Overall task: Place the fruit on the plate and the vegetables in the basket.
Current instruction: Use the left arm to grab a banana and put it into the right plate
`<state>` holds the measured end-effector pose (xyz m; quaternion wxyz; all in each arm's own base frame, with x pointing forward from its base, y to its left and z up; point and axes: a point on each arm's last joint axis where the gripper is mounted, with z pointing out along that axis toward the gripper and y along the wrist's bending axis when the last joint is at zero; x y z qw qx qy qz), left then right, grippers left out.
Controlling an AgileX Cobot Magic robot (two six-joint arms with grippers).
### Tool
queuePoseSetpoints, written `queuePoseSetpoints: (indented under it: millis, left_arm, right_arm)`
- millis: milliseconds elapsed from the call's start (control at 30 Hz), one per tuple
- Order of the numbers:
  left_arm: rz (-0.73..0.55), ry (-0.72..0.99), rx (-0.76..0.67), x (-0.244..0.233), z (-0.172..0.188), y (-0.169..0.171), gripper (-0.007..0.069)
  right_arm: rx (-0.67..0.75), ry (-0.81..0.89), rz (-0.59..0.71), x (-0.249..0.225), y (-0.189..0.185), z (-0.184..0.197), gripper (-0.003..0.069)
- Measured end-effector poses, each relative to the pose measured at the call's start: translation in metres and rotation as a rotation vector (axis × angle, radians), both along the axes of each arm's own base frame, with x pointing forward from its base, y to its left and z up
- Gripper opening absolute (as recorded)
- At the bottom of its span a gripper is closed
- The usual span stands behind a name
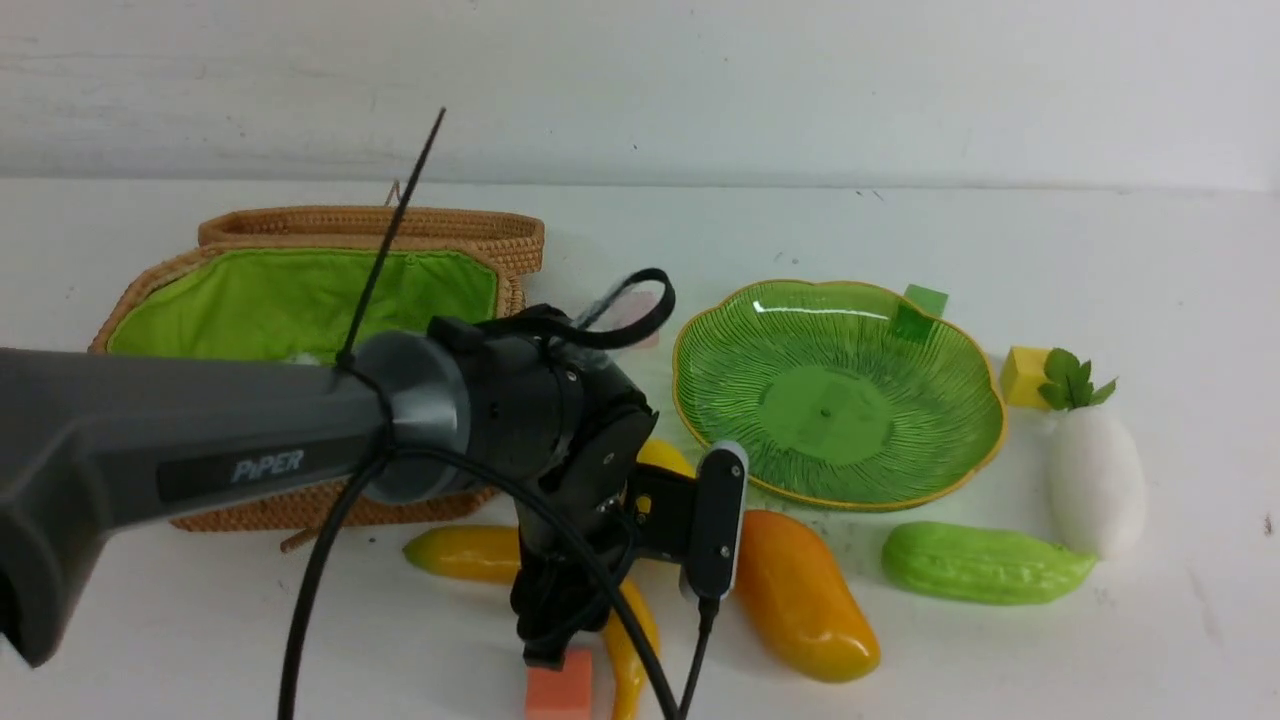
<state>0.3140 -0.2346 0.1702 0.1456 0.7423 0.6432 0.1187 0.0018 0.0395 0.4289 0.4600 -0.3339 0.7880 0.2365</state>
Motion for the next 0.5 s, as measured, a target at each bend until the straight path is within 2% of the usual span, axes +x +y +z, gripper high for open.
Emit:
queuePoseSetpoints:
  millis: [200, 333, 500]
  left_arm:
    - [-0.031, -0.029, 0.018, 0.0037, -0.0044, -0.0007, 0.0396]
    - [-0.038, -0.040, 0.014, 0.0047, -0.0047, -0.0015, 0.0302]
    - [-0.038, -0.039, 0.016, 0.0046, -0.0042, -0.0012, 0.0303]
  right_arm:
    - [0.001, 0.000, 0.001, -0.0001, 0.0001, 0.0000, 0.0215]
    - [0.001, 0.000, 0.001, -0.0001, 0.0000, 0.0000, 0.0215]
    - [0.001, 0.000, 0.001, -0.0001, 0.0000, 0.0000, 0.0215]
